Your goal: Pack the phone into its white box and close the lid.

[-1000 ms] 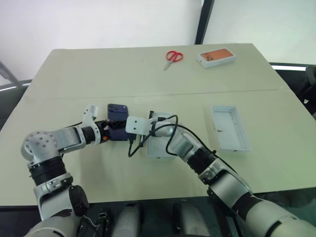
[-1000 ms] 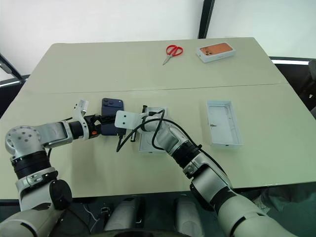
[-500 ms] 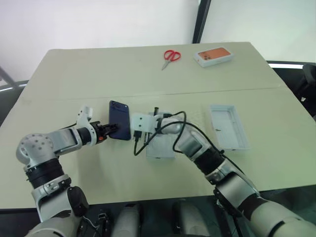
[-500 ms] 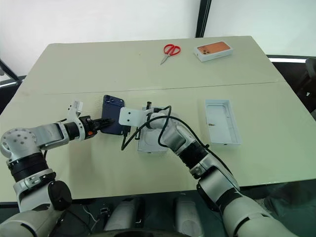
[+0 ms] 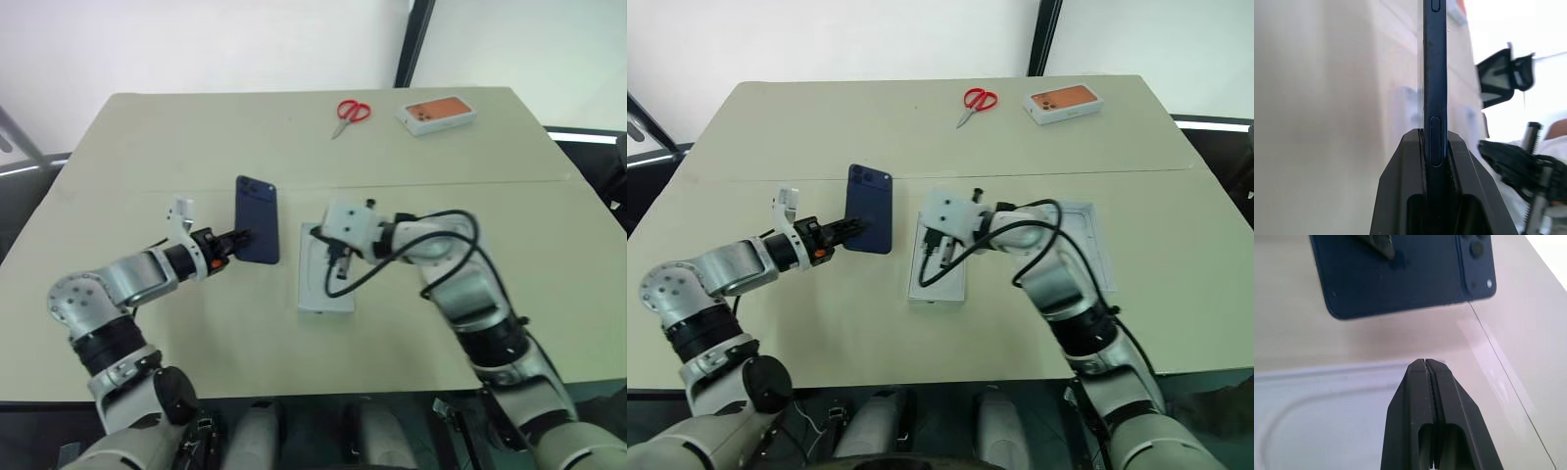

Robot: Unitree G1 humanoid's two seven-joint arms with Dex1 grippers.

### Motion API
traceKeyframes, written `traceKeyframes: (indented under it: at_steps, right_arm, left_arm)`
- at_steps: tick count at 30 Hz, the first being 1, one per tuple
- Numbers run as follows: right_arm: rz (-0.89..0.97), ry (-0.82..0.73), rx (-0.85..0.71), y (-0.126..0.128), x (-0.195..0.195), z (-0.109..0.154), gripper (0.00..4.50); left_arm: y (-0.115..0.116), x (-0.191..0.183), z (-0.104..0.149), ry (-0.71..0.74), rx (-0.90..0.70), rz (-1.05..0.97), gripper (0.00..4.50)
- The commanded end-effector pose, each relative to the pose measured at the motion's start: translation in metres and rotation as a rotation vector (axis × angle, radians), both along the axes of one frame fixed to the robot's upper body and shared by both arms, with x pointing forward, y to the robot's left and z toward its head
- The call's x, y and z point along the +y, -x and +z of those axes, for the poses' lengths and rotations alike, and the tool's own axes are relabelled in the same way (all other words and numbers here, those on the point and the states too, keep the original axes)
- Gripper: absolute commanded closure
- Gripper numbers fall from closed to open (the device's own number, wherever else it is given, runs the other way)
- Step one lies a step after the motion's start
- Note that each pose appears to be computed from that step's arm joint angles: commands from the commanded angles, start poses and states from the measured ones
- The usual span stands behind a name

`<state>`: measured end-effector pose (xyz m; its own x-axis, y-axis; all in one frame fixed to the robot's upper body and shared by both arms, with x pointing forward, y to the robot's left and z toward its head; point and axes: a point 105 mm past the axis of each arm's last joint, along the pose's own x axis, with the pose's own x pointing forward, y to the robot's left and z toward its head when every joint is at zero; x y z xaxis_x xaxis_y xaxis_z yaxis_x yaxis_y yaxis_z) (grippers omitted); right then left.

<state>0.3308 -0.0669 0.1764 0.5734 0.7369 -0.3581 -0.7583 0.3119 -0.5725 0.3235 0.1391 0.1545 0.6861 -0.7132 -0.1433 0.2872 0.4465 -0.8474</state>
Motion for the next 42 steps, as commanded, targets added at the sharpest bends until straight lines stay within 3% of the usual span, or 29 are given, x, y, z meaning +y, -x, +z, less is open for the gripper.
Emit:
traceKeyframes:
  at_steps: [1, 7, 12, 42]
  right_arm:
    - [-0.014, 0.005, -0.03, 0.011, -0.035, 0.015, 4.5]
    - [-0.076, 0.004, 0.071, 0.023, -0.071, -0.003, 4.5]
    - [-0.112, -0.015, 0.114, 0.026, -0.083, -0.013, 4.5]
    - [-0.054, -0.054, 0.167, 0.038, -0.074, -0.019, 4.5]
  left_arm:
    - [0.02, -0.05, 0.021, 0.058, -0.07, -0.117, 4.49]
    - [0.039, -0.081, 0.01, 0.053, 0.075, -0.154, 4.49]
    - [0.038, -0.081, 0.005, 0.031, 0.102, -0.122, 4.49]
    - [0.039, -0.087, -0.013, -0.062, 0.165, -0.134, 4.49]
